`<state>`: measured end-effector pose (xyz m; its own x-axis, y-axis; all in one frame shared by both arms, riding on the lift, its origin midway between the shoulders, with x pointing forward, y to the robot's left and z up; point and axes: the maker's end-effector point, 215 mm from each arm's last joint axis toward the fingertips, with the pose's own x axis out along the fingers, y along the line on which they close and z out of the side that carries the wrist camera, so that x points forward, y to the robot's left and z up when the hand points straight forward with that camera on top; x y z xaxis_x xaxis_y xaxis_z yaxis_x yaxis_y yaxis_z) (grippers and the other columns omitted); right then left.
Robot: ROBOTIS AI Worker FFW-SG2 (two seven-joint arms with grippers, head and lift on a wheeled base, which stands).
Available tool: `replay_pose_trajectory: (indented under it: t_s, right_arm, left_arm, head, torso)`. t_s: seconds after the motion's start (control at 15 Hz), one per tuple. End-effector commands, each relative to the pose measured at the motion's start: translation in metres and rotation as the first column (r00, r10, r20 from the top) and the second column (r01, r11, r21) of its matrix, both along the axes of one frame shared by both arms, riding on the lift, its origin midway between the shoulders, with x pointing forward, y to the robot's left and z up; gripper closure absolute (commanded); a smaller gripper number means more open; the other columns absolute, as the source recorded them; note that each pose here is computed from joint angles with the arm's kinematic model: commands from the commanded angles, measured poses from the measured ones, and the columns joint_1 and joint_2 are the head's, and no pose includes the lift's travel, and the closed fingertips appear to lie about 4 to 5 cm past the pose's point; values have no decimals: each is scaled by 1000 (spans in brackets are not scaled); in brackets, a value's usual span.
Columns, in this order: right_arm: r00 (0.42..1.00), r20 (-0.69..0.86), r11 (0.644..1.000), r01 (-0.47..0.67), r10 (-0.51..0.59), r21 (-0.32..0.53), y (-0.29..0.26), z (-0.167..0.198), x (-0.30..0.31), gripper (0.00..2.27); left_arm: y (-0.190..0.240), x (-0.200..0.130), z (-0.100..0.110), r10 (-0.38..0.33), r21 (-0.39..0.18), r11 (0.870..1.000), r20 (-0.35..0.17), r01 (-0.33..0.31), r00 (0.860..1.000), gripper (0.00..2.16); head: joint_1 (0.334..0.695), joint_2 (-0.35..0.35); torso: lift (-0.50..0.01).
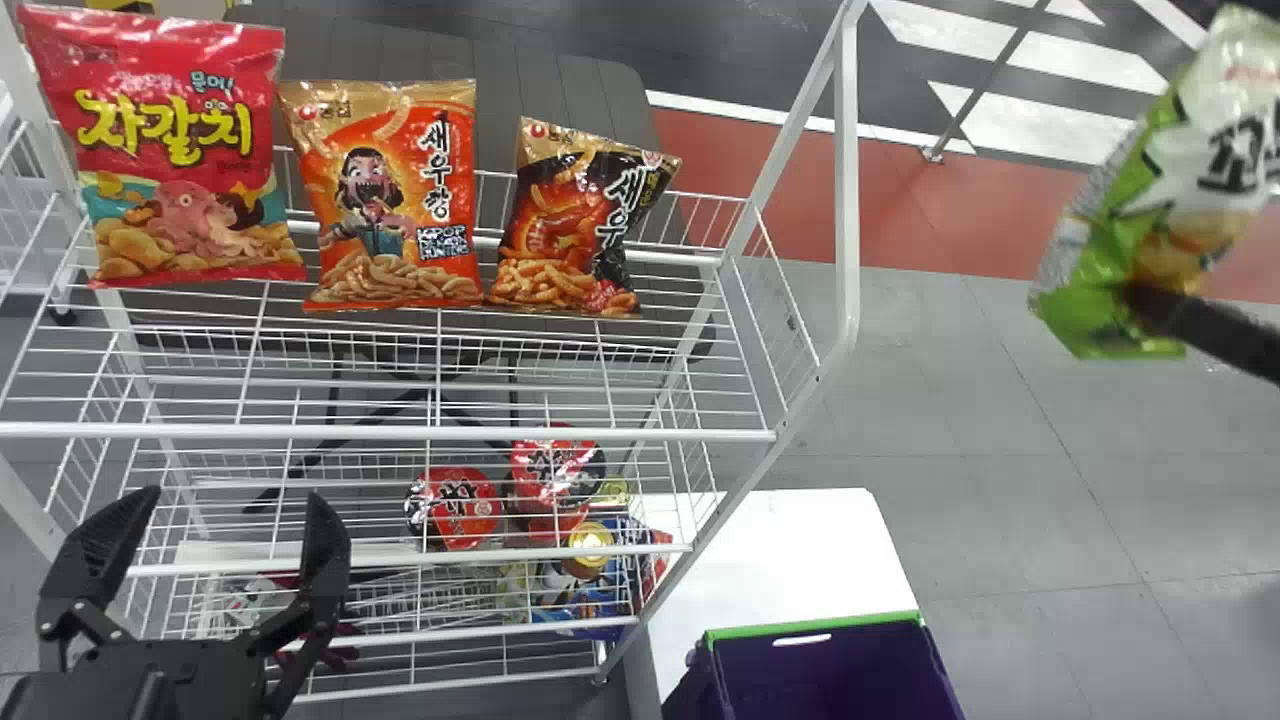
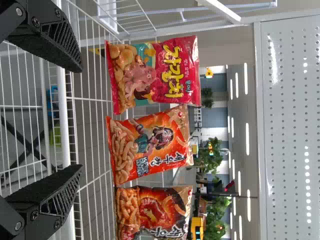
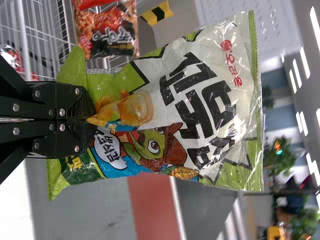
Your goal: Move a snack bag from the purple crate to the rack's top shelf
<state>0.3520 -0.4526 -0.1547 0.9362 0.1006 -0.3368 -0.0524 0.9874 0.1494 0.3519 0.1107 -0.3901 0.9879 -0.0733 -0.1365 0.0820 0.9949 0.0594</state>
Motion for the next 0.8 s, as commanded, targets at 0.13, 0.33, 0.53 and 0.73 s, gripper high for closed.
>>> replay_pose_trajectory:
  t_s: [0.13, 0.33, 0.53, 0.73]
  right_arm:
    - [989, 45, 988, -139, 143, -72, 76, 24, 49, 1777]
    - [973, 43, 974, -226, 227, -30, 132, 13, 66, 1777]
    - [953, 26, 954, -301, 301, 12, 186, -2, 75, 1777]
    - [926, -44, 923, -369, 376, 107, 228, -41, 78, 1777]
  left_arm:
    - [-2, -3, -5, -1, 5, 1000, -8, 1, 1000, 147]
    - [-1, -4, -8, 0, 11, 1000, -14, 0, 1000, 147]
    - [-1, -4, -10, 2, 12, 1000, -15, -1, 1000, 147]
    - [1, -3, -10, 3, 13, 1000, -11, -3, 1000, 147]
  head:
    - [695, -350]
    - [695, -350]
    - [695, -299]
    - [695, -236]
  torso:
    - [0]
    - [0]
    - [0]
    - [0]
